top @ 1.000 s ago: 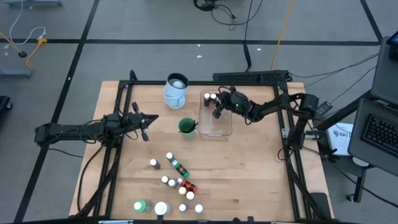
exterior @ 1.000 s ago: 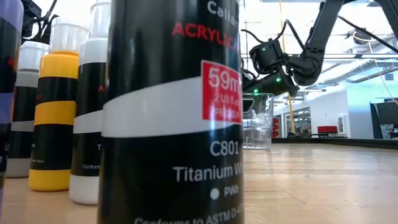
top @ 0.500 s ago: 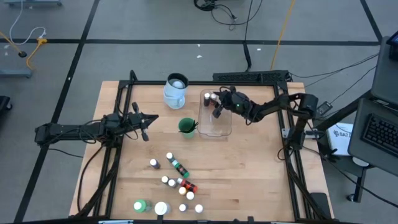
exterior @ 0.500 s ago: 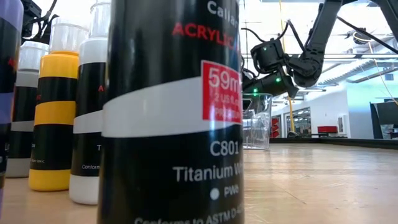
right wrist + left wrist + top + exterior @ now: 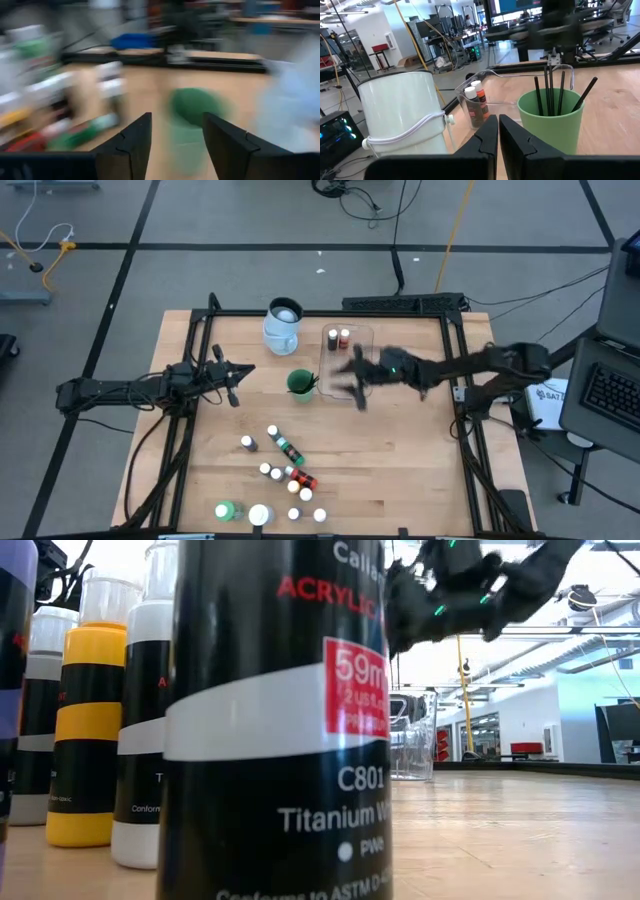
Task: Pick & Place Paint Supplies
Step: Put the small white paint bottle into the transparent bin
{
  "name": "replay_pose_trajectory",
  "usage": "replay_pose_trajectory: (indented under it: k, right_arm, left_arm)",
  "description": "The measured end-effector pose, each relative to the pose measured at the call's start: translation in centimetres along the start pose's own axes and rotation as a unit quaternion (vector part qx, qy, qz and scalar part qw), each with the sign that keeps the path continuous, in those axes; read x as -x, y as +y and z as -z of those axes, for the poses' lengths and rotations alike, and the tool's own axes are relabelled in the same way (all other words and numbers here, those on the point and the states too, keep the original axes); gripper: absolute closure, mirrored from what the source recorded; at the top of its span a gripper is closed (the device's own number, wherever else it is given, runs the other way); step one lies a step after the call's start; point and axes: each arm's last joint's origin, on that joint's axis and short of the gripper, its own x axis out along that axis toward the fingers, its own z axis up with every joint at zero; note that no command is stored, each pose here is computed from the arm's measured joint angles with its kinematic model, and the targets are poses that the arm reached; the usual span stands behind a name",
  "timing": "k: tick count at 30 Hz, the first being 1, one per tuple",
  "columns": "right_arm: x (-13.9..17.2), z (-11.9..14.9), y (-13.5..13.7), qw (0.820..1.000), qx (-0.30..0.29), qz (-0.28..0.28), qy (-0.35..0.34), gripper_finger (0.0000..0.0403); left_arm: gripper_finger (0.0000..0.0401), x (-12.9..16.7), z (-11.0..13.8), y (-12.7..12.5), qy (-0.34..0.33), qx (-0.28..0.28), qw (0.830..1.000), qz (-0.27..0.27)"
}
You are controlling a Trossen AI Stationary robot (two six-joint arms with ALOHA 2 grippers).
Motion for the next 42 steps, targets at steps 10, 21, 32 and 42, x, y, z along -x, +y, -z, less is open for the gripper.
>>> replay_pose_trajectory:
  k: [10,21,32,42]
  right_arm:
    - [4.4,3.7,8.6,0.981,0.093,-0.157,-0.061,0.0301]
    - [5.5,6.1,9.0,0.969,0.179,-0.167,-0.032,0.0396]
    - [4.5,7.0,7.9,0.974,0.173,-0.140,-0.038,0.0386]
    - [3.8,7.0,7.9,0.976,0.178,-0.121,-0.038,0.0387]
  left_arm:
    - [0.0380,0.0,-0.4,0.1,-0.022,0.015,1.000,-0.002]
    - [0.0380,0.0,-0.5,0.1,-0.024,0.021,0.999,-0.001]
    - [0.0380,0.0,-0.4,0.1,-0.022,0.020,1.000,-0.001]
    - [0.0380,0.0,-0.4,0.1,-0.021,0.018,1.000,0.000]
